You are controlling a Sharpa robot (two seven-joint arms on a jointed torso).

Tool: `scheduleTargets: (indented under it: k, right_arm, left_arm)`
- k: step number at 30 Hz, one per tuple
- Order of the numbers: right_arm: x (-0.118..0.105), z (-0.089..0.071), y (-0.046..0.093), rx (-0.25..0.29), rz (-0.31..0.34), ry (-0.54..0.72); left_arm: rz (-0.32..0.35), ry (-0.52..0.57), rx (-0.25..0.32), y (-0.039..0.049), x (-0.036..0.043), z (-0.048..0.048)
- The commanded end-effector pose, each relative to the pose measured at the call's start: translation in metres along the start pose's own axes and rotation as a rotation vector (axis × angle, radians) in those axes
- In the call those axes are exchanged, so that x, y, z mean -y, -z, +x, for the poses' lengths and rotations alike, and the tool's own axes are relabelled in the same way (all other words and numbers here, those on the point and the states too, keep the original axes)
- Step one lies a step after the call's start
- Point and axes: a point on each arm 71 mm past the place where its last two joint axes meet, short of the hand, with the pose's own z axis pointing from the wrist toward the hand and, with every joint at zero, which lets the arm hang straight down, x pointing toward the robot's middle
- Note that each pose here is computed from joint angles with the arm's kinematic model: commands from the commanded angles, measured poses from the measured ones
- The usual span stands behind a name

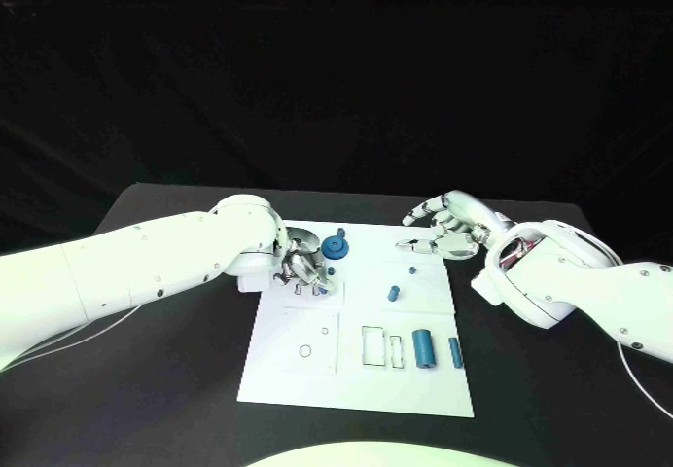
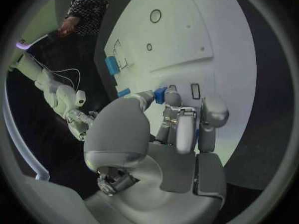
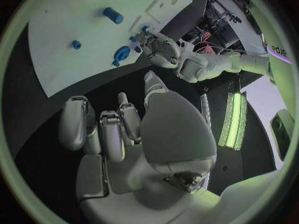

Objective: Assemble the parts on the task board

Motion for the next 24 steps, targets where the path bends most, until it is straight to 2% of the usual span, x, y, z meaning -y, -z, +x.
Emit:
scheduleTargets:
  k: [1, 7, 18, 24]
  right_arm:
    - [0.000, 0.002, 0.000, -0.018, 0.000, 0.012]
    - [0.002, 0.002, 0.000, -0.024, 0.007, 0.014]
    - [0.004, 0.003, -0.001, -0.032, 0.018, 0.018]
    - [0.004, 0.004, -0.001, -0.035, 0.020, 0.019]
  left_arm:
    - [0.049, 0.112, 0.022, 0.0006, 0.0023, -0.0022]
    - [0.060, 0.172, 0.024, 0.0020, 0.0000, -0.0034]
    - [0.036, 0.202, 0.017, 0.0060, -0.0092, -0.0032]
    - [0.018, 0.202, 0.044, 0.0099, -0.0145, -0.0033]
